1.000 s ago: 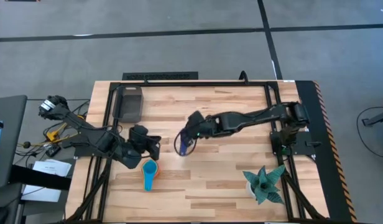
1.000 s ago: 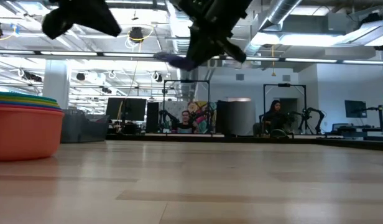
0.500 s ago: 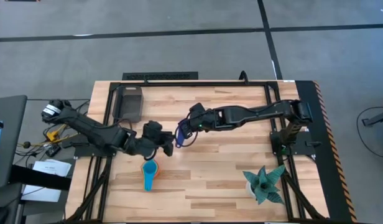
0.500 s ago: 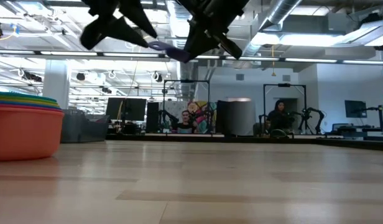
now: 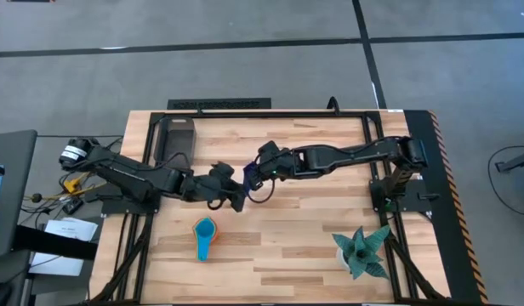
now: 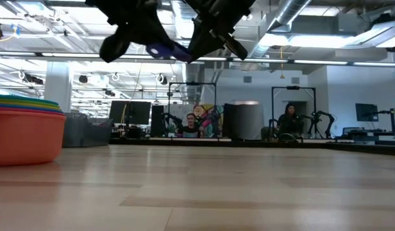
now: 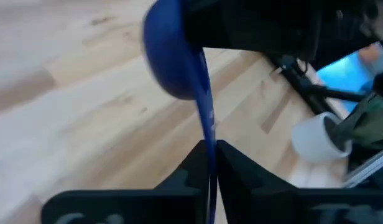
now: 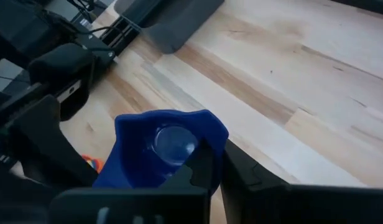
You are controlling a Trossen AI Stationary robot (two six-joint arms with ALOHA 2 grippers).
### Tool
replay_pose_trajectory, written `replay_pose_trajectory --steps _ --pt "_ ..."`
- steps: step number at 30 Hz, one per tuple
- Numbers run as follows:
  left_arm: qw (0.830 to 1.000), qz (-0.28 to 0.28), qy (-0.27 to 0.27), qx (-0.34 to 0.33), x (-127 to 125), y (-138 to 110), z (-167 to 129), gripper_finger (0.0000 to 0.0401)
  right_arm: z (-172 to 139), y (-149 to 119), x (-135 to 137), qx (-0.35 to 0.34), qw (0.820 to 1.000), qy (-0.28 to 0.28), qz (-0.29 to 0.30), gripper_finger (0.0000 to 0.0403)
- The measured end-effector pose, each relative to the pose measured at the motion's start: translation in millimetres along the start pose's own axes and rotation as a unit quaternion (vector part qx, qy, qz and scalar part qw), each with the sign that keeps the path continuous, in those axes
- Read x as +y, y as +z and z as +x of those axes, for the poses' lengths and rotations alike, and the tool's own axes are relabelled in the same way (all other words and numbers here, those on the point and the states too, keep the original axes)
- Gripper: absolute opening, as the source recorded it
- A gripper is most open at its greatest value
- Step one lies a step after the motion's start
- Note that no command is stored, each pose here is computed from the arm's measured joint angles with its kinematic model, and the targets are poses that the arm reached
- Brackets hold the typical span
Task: Nest measuring cups in basket
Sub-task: Stack the dark blue measuring cup on top of the light blue measuring cup
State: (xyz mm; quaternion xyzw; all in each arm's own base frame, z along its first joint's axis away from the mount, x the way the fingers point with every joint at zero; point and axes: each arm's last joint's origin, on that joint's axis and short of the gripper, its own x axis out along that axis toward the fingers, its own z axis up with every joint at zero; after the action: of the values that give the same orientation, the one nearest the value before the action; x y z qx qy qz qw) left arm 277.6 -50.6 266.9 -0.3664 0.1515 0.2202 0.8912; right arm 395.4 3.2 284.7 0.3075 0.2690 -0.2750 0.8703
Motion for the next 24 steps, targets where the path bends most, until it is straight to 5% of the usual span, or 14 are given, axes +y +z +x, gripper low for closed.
replay_pose_trajectory --steps 5,13,19,24 --pt "0.998 -0.064 0.003 0.02 1 0 -20 0.0002 0 0 1 0.003 1.0 0.009 -0.008 0.0042" --pt "0.989 -0.139 0.035 0.047 -3 -28 -62 0.0 -2 2 6 0.012 0.998 0.052 -0.03 0.0112" --pt "0.978 -0.196 0.059 0.039 -2 -51 -82 0.0 -6 12 24 0.006 0.978 0.201 -0.062 0.0178" --pt "0.965 -0.25 0.028 0.076 -12 -75 -103 0.0 -7 13 25 0.012 0.974 0.219 -0.061 0.022"
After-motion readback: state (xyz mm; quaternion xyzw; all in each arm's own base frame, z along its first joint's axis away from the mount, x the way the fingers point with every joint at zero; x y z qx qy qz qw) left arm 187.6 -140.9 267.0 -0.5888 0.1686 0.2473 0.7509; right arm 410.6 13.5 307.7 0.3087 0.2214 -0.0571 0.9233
